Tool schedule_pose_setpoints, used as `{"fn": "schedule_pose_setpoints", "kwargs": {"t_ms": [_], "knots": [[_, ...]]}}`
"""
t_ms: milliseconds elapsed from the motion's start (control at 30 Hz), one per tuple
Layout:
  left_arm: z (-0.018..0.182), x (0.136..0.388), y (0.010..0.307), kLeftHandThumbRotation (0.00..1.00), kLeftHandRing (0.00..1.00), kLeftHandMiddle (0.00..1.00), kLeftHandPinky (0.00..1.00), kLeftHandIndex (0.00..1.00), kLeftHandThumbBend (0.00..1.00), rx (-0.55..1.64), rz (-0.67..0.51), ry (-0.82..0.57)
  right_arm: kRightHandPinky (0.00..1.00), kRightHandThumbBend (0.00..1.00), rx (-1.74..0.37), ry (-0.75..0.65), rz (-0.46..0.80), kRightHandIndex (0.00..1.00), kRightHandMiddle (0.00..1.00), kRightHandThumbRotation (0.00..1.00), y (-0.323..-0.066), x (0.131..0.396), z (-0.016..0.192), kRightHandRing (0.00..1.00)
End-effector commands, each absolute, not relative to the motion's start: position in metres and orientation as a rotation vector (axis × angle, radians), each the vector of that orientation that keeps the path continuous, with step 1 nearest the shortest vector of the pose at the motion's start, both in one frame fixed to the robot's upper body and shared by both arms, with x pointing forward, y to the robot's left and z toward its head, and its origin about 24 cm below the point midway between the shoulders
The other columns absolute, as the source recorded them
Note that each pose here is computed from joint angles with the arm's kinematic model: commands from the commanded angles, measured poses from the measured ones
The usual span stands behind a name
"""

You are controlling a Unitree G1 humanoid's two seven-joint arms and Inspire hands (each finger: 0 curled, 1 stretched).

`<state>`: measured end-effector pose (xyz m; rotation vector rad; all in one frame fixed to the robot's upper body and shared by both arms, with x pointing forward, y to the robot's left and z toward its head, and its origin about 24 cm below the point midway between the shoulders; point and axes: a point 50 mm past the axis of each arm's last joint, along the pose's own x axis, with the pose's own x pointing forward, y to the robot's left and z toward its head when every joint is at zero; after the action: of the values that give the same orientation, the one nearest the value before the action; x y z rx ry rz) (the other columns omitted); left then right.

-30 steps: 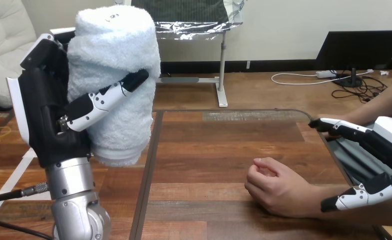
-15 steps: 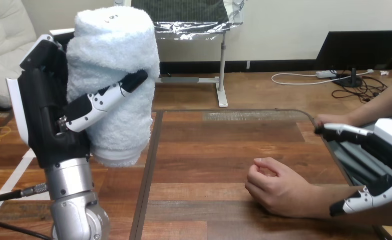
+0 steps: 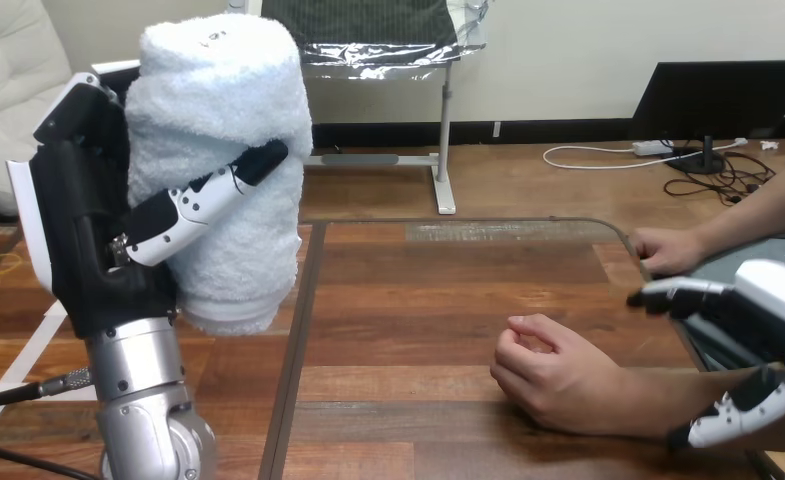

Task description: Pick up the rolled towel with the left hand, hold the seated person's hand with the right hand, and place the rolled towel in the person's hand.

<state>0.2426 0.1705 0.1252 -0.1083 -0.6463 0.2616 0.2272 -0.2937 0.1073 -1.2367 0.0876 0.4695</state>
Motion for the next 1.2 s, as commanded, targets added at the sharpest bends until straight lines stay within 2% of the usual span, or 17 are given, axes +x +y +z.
{"fn": "schedule_pose_setpoints", "kwargs": {"t_ms": [0, 967, 1167], "knots": [[0.141, 0.248, 0.166, 0.00, 0.29, 0.36, 0.24, 0.40, 0.57, -0.123, 0.235, -0.730, 0.78, 1.00, -1.272, 0.005, 0.454, 0.82, 0.81, 0.14, -0.286, 0.240, 0.118, 0.80], [0.140, 0.247, 0.169, 0.00, 0.29, 0.36, 0.24, 0.40, 0.56, -0.163, 0.232, -0.726, 0.76, 1.00, -1.325, 0.065, 0.520, 0.79, 0.80, 0.12, -0.276, 0.246, 0.080, 0.79], [0.140, 0.247, 0.169, 0.00, 0.29, 0.36, 0.24, 0.40, 0.57, -0.163, 0.235, -0.724, 0.76, 1.00, -1.331, 0.063, 0.520, 0.79, 0.79, 0.15, -0.274, 0.248, 0.075, 0.78]]}}
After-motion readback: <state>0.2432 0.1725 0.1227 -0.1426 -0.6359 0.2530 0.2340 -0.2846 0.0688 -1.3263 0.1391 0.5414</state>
